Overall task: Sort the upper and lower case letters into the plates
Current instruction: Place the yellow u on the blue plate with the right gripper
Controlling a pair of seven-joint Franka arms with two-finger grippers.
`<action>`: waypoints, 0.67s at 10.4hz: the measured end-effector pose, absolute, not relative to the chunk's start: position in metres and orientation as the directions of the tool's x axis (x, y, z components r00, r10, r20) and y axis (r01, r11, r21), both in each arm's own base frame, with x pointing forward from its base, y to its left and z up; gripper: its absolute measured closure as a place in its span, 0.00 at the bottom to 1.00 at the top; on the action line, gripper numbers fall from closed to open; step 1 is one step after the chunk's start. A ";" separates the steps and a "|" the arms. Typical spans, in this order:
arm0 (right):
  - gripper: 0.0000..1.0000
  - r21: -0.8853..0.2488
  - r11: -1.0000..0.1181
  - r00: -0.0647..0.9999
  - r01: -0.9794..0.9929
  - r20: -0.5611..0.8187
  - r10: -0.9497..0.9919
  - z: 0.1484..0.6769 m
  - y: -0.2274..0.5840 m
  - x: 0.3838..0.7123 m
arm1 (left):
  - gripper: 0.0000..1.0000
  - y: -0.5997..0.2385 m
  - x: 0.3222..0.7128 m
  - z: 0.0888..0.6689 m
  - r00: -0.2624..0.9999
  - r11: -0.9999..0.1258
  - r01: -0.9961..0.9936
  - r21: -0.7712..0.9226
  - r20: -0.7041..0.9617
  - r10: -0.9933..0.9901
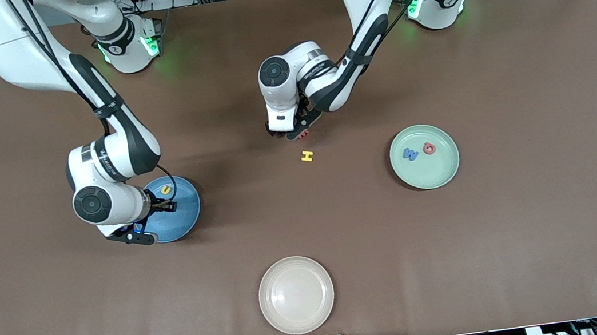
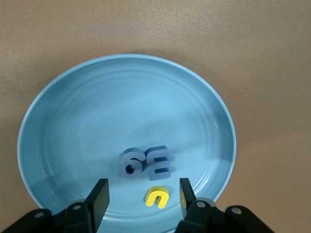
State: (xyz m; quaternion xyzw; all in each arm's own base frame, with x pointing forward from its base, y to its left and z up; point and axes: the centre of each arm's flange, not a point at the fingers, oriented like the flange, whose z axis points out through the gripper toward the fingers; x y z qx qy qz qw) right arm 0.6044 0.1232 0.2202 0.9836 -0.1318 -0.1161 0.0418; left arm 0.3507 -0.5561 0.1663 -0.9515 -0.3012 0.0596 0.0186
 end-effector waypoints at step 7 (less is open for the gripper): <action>0.35 0.090 -0.973 0.953 -0.213 -0.201 -0.227 0.231 0.157 0.604 | 0.41 -0.558 0.358 0.172 0.808 -0.814 0.579 -0.056 -0.101 0.581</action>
